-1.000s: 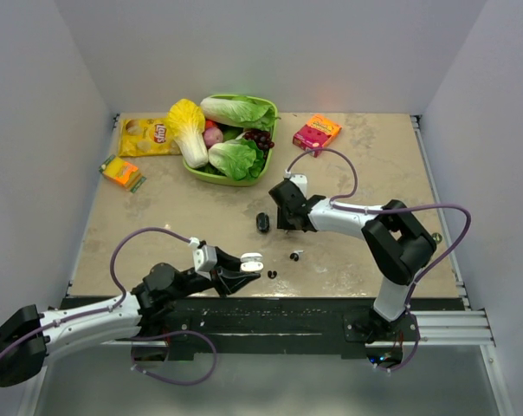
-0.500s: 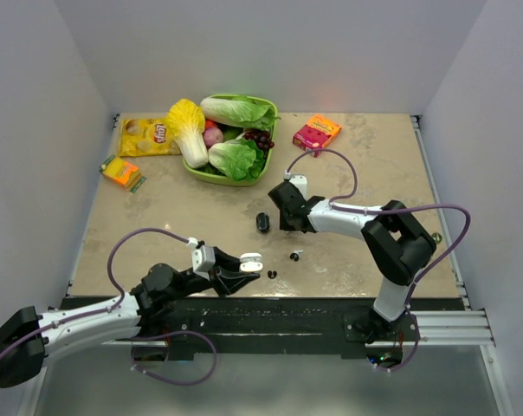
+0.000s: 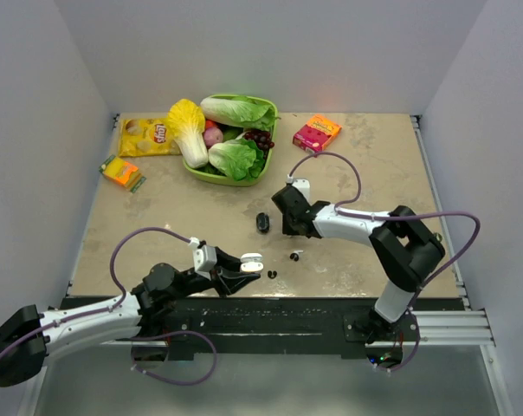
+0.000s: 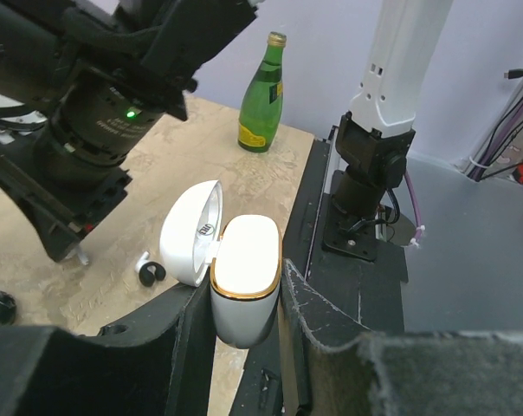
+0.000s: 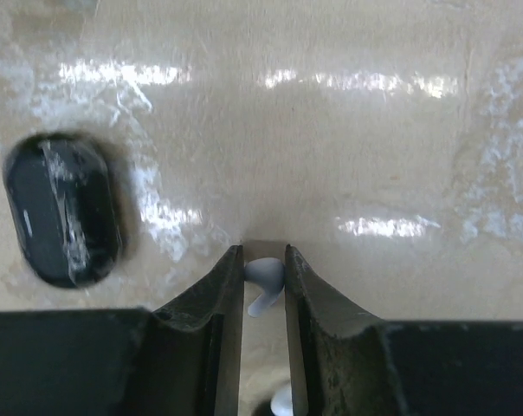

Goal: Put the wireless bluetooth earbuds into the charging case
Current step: Pick up the earbud from the center of the board.

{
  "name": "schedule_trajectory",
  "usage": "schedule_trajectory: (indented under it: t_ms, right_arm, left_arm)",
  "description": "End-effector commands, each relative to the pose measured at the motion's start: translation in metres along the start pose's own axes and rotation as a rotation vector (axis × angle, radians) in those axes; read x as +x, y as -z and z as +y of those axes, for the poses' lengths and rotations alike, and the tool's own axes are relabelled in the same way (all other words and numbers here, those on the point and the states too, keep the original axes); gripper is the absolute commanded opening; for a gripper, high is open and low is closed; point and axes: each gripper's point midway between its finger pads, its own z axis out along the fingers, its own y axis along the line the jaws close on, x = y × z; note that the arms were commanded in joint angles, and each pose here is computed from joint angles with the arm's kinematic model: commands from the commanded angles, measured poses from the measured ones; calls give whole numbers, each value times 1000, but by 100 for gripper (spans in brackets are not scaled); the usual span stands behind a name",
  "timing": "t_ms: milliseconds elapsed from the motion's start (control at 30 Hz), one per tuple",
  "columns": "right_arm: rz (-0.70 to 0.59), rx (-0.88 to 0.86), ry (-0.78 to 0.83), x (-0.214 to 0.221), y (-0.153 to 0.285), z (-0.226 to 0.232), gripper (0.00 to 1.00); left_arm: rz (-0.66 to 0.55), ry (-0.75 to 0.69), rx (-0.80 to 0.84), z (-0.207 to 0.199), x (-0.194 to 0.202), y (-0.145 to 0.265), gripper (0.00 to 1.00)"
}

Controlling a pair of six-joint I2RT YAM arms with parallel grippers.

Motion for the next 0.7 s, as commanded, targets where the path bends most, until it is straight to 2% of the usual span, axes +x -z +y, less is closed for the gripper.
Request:
schedule_trajectory:
  t_ms: [0,67,233,467,667]
  right_arm:
    - [-134,-68,21,-28,43,10,0]
    - [-226,-50,46,-50,65,10,0]
    - [-433,-123,68,-97,156,20,0]
    - [-575,-251,106,-123,251,21,0]
    - [-673,-454,183,-127,304,33,0]
  left_arm:
    - [-16,11,-8,1,8,5,0]
    - [-15,12,-15,3,8,4,0]
    - [-43,-14,-29,6,-10,-9,0]
    - [-104,-52,-53,13,-36,-32,0]
    - [-133,-114,-62,19,-56,-59,0]
